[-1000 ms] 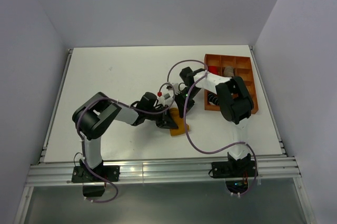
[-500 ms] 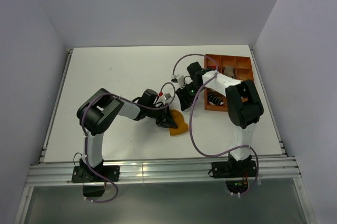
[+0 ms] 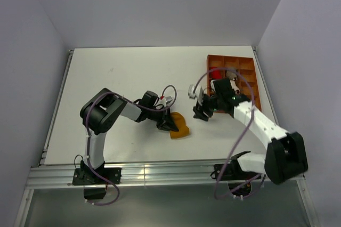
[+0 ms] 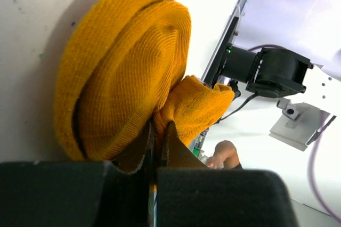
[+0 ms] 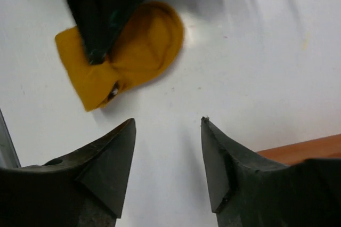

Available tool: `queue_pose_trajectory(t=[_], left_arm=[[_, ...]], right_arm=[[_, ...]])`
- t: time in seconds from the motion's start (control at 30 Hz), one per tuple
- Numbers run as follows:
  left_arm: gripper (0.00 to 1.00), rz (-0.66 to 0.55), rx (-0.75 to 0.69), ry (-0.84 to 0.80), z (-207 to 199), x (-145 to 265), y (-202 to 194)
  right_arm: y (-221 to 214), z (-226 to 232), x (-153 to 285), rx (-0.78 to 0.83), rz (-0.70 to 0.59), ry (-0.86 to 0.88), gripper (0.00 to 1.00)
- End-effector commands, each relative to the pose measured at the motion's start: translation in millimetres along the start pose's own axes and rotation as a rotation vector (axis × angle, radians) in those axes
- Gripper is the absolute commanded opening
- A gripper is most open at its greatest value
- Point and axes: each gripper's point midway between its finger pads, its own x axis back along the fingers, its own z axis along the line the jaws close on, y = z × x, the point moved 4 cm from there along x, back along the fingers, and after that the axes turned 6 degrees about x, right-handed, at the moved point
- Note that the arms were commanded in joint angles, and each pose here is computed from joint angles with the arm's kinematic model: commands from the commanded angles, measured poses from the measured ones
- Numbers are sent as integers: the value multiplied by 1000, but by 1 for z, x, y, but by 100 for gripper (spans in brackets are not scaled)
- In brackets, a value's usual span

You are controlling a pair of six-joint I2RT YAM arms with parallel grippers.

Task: Roll the socks
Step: Roll the sock at the center of the board.

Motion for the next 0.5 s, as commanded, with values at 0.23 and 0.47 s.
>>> queue_pose_trajectory(t=[0.23,0.47], left_arm=[[0,33,276,443,123,5,-51],[0,39,290,444,126,5,-51]], right_arm=[[-14,68,-24,552,-20,-53,66],[-7,93,-43,665,-22,-26,68]])
